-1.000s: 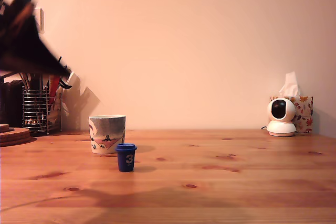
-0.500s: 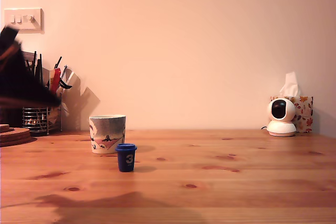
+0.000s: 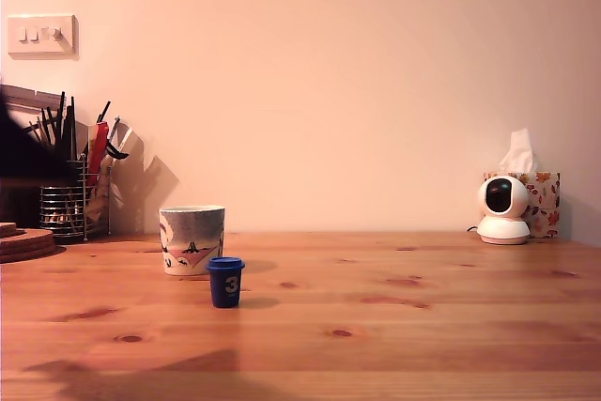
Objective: Pick up the coffee capsules on the table and drop them inside the coffee cup
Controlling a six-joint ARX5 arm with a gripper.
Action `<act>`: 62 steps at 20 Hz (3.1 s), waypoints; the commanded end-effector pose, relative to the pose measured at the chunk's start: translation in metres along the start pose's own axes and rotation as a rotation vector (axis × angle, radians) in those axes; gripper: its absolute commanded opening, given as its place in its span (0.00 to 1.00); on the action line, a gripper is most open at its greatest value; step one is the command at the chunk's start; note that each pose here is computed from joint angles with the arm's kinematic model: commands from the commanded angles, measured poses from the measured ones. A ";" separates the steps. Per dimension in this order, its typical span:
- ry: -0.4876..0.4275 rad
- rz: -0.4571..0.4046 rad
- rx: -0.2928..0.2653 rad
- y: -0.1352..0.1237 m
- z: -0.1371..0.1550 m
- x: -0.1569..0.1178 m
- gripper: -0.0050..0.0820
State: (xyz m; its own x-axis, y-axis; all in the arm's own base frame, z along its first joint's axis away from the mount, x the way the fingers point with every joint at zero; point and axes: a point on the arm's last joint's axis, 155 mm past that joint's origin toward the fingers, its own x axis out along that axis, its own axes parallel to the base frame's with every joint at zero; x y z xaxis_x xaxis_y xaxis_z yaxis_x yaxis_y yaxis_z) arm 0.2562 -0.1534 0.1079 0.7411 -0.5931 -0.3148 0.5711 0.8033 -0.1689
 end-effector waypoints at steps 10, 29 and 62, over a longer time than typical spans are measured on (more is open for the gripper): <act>0.049 -0.033 0.040 -0.007 -0.022 -0.005 0.25; 0.057 -0.032 0.118 -0.002 -0.026 0.007 0.73; 0.142 -0.138 0.148 -0.006 -0.052 0.121 0.73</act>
State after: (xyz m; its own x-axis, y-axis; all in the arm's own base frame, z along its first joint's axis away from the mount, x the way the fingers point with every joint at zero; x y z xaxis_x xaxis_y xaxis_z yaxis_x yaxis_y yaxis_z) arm 0.3238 -0.2234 0.0248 0.6085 -0.6679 -0.4285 0.7055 0.7026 -0.0933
